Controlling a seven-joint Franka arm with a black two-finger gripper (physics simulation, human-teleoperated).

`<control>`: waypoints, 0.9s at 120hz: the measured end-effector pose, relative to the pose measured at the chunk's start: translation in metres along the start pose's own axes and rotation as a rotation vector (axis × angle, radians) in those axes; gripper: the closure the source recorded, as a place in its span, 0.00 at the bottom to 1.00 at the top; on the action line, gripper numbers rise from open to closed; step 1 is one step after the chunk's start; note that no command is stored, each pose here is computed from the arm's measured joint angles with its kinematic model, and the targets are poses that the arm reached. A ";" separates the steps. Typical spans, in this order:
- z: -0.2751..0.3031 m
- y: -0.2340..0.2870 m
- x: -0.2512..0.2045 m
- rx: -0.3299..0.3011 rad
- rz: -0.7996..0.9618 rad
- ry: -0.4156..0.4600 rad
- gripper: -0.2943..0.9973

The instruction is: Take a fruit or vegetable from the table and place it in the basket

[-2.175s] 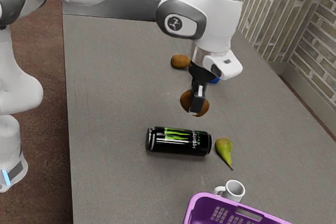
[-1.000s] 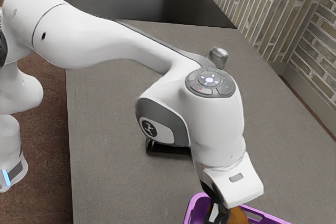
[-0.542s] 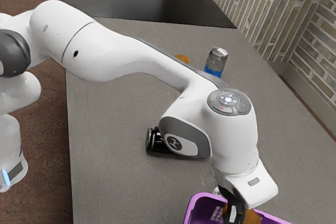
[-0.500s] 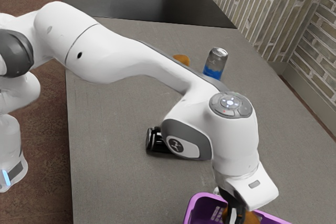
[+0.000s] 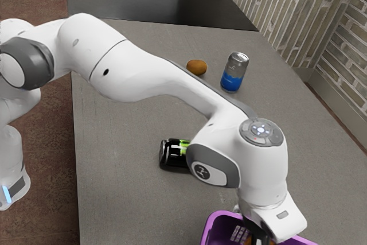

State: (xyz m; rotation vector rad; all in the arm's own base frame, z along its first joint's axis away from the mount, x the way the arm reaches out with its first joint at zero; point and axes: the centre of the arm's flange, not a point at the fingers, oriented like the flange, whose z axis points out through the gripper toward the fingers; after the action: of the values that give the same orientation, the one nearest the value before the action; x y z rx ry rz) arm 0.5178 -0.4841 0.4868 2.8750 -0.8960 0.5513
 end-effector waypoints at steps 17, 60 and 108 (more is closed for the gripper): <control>0.014 -0.005 0.005 -0.004 -0.011 0.030 0.45; 0.041 0.010 0.006 -0.039 -0.005 0.063 0.42; -0.355 -0.018 -0.031 0.023 -0.068 -0.050 0.26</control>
State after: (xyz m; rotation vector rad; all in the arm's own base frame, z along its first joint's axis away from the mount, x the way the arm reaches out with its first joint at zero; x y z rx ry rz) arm 0.3926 -0.3882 0.8070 2.9390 -0.8007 0.4890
